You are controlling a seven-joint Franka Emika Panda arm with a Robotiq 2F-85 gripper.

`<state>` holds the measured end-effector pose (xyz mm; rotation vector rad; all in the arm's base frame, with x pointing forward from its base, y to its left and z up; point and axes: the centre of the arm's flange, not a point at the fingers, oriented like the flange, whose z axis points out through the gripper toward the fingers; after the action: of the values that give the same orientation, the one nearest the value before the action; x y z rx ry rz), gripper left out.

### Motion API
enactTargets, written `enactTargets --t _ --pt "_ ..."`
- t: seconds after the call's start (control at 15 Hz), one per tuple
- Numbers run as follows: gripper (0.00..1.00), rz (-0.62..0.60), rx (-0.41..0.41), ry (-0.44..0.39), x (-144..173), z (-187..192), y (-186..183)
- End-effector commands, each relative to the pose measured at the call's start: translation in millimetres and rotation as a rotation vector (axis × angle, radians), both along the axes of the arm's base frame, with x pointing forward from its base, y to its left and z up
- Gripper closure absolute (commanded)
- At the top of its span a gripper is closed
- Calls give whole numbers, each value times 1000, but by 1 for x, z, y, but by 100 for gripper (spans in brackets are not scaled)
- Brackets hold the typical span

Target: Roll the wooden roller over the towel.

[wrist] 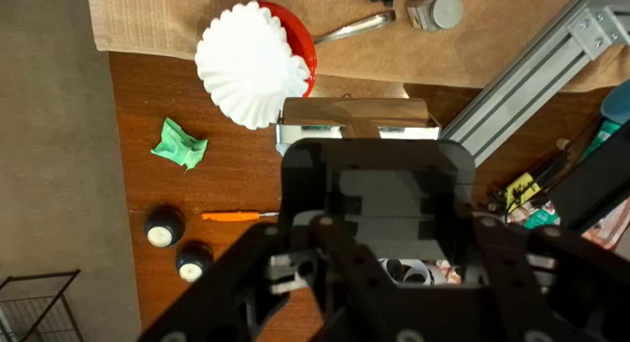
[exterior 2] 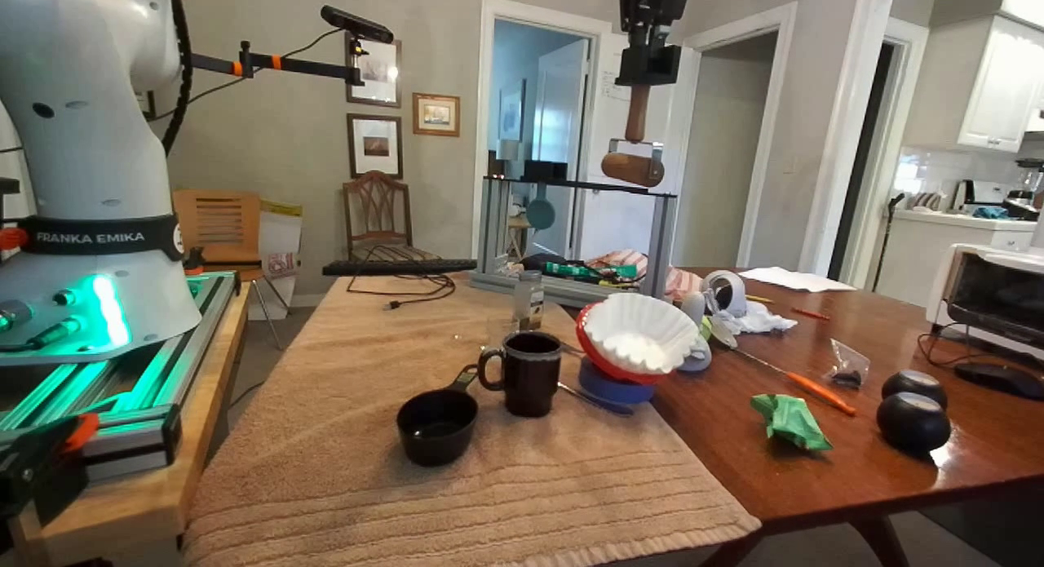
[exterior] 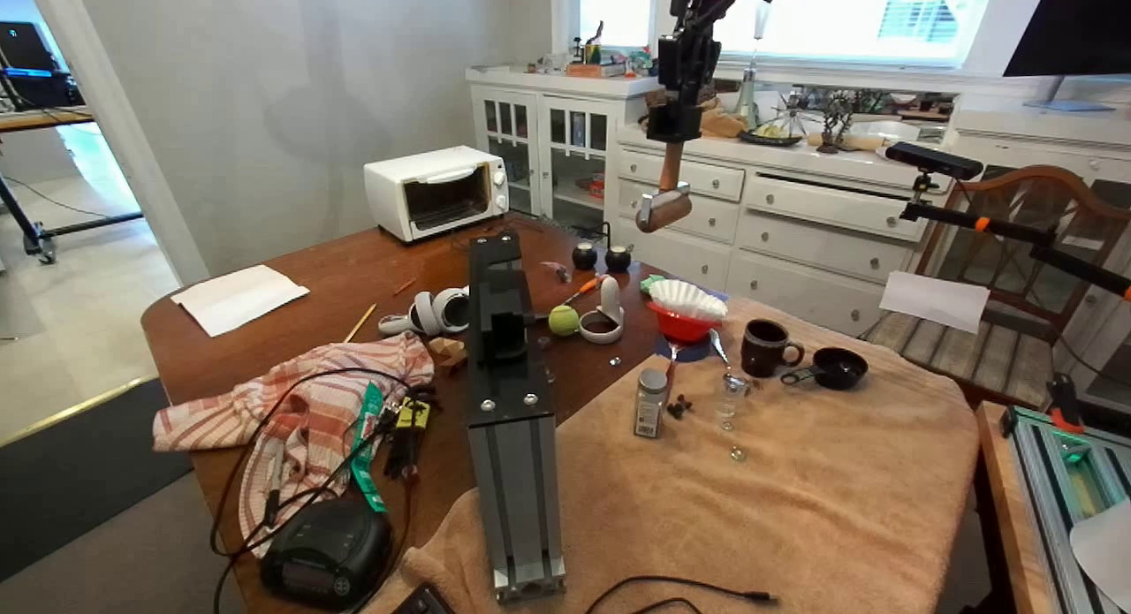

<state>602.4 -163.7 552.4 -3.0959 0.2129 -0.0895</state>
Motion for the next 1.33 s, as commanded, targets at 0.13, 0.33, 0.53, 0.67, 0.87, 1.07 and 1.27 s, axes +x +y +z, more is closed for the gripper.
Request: enactTargets --t 0.13,0.33,0.53,0.67,0.87,1.07,1.27 --pt "78 62 38 48 -101 -41 16" --pt "53 48 37 77 -63 -30 3" --pt "78 51 41 80 -71 -31 7" --pt "78 43 36 64 -64 -29 8" --pt "78 91 70 48 -82 -52 11" --pt "78 112 92 23 -105 -69 -3" --pt "78 91 134 51 -130 -83 -20"
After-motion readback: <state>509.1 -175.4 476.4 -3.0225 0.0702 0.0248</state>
